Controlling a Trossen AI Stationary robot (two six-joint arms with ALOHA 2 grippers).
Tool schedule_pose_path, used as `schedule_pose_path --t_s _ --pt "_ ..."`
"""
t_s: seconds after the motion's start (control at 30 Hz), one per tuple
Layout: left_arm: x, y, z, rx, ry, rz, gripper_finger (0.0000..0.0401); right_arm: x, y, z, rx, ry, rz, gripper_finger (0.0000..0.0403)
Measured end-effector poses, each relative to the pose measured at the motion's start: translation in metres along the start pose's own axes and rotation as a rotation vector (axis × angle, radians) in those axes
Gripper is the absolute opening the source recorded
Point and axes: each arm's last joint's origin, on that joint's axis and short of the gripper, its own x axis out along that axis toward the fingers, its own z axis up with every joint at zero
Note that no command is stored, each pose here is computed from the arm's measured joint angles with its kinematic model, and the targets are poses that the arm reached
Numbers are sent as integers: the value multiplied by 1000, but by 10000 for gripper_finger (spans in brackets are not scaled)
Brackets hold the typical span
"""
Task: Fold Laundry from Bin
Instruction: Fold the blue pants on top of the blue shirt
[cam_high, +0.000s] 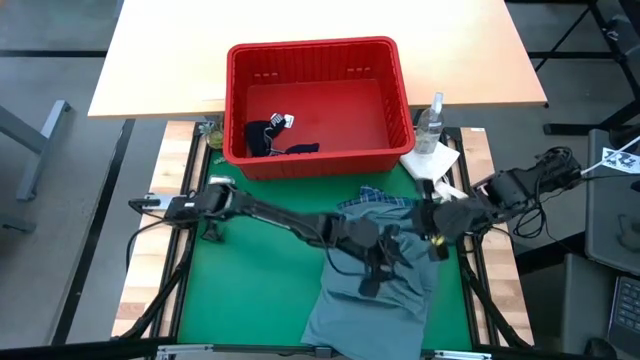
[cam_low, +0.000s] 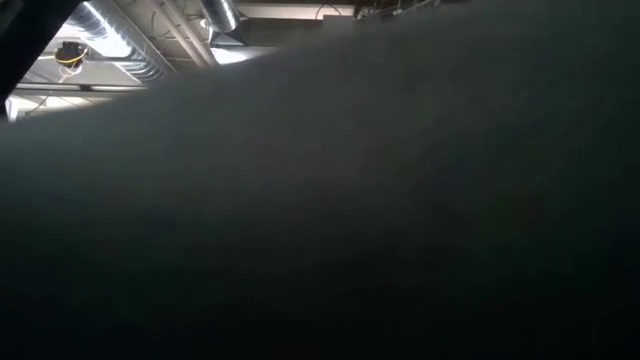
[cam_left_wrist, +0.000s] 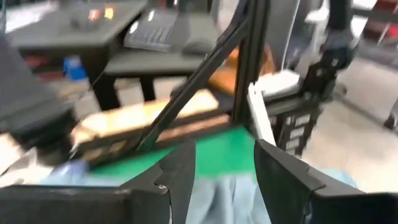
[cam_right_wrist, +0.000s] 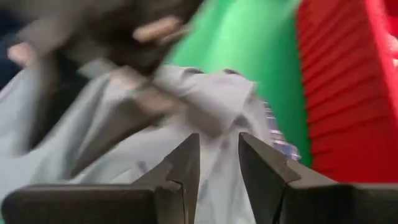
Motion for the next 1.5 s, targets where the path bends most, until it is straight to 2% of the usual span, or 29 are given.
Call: schedule_pose_path --t_s 0.33,0.4,0.53,0.73,0.93,1.1,1.3,1.5 --pt "-73 17 21 -75 424 39 133 14 49 -1 -177 59 85 111" --pt "-81 18 16 -88 525 66 129 21 59 0 -208 79 74 111" --pt "-87 18 7 -102 634 88 124 41 72 2 -273 126 28 111" --pt "-84 13 -2 -109 686 79 122 73 82 1 -368 270 71 111" --pt "-81 -1 -3 -90 690 55 122 100 78 -2 -381 426 104 111" --pt "-80 -10 -3 -71 693 56 122 118 72 -2 -375 492 117 111" --pt "-80 -17 -4 -57 711 50 122 123 67 -5 -339 570 184 111" --pt "-80 -17 -4 -56 716 51 122 121 65 -7 -351 605 157 111"
